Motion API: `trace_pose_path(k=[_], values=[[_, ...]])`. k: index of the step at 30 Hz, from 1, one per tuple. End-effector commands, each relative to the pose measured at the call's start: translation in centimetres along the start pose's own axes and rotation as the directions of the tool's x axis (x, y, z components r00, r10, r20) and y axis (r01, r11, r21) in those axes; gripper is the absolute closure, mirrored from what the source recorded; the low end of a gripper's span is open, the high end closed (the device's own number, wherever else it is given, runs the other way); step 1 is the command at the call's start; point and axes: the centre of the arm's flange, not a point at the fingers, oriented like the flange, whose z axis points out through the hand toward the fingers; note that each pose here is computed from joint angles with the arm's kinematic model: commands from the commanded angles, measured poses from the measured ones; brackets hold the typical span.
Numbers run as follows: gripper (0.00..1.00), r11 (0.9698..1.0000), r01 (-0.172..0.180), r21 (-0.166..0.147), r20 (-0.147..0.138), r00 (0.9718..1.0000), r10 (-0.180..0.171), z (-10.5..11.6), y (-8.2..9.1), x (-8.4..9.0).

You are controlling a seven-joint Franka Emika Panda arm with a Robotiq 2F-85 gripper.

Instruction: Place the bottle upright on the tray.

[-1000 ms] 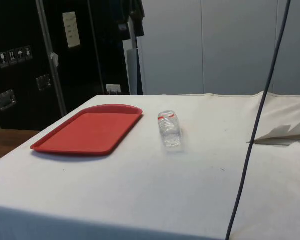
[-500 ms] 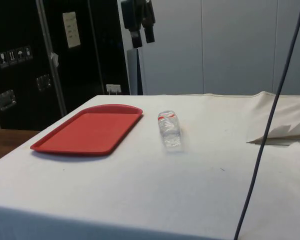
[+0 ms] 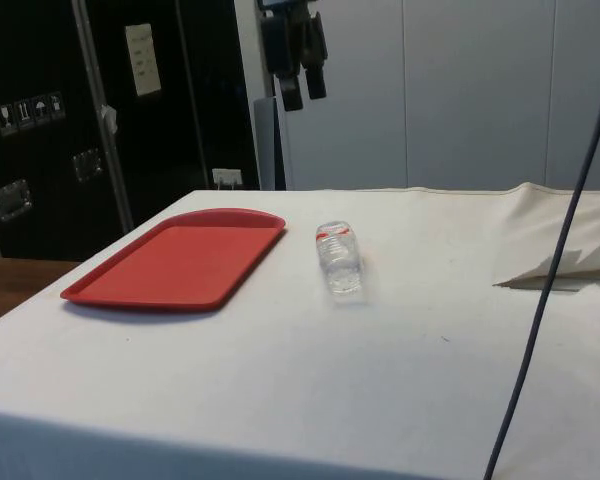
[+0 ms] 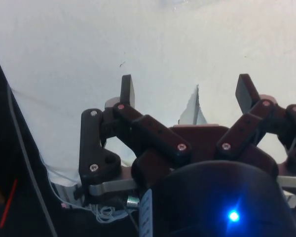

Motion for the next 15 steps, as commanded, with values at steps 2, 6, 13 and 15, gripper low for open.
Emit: trace_pose_path(k=[2, 6, 13, 15], values=[[0.00, 0.9999, -0.008, -0.011, -0.012, 0.9999, 0.008, 0.43, -0.08, -0.18], [0.00, 0.9998, -0.016, -0.012, -0.019, 0.9997, 0.016, 0.82, -0.02, -0.32], [0.00, 0.9998, -0.017, -0.014, -0.022, 0.9996, 0.016, 1.33, -0.22, -0.25], [0.00, 0.9993, -0.024, -0.027, -0.045, 0.9987, 0.023, 1.27, -0.37, -0.49]])
